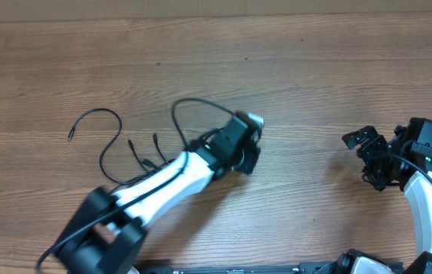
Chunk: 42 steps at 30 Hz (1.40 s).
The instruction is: Untangle cables
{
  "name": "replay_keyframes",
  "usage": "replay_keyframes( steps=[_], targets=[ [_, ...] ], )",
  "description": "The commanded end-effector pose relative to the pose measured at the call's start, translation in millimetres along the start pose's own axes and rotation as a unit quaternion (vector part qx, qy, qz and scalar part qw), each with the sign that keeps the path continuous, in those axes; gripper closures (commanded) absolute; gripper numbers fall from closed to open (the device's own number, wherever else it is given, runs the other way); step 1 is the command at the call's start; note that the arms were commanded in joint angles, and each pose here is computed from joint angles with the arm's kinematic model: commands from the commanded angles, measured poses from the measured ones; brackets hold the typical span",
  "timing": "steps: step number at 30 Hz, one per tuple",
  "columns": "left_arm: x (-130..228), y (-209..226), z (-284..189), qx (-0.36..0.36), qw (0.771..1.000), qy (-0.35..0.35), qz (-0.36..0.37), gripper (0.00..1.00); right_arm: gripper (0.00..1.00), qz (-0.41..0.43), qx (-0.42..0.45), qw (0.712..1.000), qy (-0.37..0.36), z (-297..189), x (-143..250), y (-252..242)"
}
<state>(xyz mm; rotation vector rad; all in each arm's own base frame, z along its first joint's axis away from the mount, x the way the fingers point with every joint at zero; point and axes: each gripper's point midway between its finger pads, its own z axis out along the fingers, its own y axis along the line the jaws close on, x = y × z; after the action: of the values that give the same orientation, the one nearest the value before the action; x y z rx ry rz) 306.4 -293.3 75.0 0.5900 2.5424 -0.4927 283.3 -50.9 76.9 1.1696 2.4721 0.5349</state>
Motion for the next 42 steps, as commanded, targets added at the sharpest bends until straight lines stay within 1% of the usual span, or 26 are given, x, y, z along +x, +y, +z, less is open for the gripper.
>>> replay_keyframes(
  steps=[1, 6, 8, 12, 15, 19, 23, 31, 32, 35, 37, 39, 42],
  targets=[
    [-92.6, -28.2, -102.5, 0.072, 0.988, -0.137, -0.025, 0.96, 0.0, -0.015, 0.004, 1.0, -0.009, -1.2, -5.4, -0.1],
    [-129.5, -32.9, -195.2, 0.087, 0.968, -0.234, -0.019, 0.96, 0.0, -0.017, 0.004, 1.0, -0.01, -1.2, -5.7, 0.2],
    [-137.5, -34.1, -231.7, 0.093, 0.957, -0.275, -0.017, 0.96, 0.01, -0.021, 0.003, 1.0, -0.01, -1.2, -5.8, 0.3],
    [-140.6, -31.3, -292.9, 0.092, 0.935, -0.343, -0.01, 0.96, 0.04, -0.021, 0.002, 1.0, -0.01, -1.2, -5.6, 0.9],
    [-138.0, -22.5, -333.5, 0.068, 0.917, -0.392, -0.002, 0.96, 0.04, -0.048, -0.022, 0.999, -0.001, -1.4, -2.9, 9.3],
    [-132.3, -0.6, -374.9, 0.005, 0.895, -0.446, -0.01, 0.96, 0.04, -0.049, -0.029, 0.998, 0.004, -1.5, -1.1, 11.8],
    [-125.5, 14.6, -401.7, -0.035, 0.877, -0.478, -0.031, 0.96, 0.04, -0.047, -0.027, 0.998, 0.007, -1.5, 0.4, 10.8],
    [-126.6, 35.7, -427.9, -0.112, 0.85, -0.515, -0.028, 0.96, 0.04, -0.048, -0.031, 0.998, 0.011, -1.6, 2.3, 11.8],
    [-127.0, 40.9, -431.3, -0.129, 0.844, -0.519, -0.03, 0.96, 0.04, -0.056, -0.035, 0.998, 0.013, -1.7, 2.9, 13.2],
    [-124.2, 65.9, -446.4, -0.197, 0.819, -0.535, -0.07, 0.96, 0.04, -0.06, -0.038, 0.997, 0.015, -1.8, 3.7, 14.2],
    [-120.4, 77.9, -452.5, -0.229, 0.806, -0.538, -0.091, 0.96, 0.04, -0.081, -0.049, 0.995, 0.019, -2.1, 5.7, 17.7],
    [-119.1, 80.3, -452.9, -0.237, 0.805, -0.536, -0.094, 0.96, 0.04, -0.1, -0.064, 0.993, 0.026, -2.8, 8.8, 22.5],
    [-120.6, 76.6, -450.7, -0.227, 0.809, -0.535, -0.086, 0.96, 0.04, -0.139, -0.108, 0.984, 0.037, -5.6, 14.6, 36.5]
  ],
)
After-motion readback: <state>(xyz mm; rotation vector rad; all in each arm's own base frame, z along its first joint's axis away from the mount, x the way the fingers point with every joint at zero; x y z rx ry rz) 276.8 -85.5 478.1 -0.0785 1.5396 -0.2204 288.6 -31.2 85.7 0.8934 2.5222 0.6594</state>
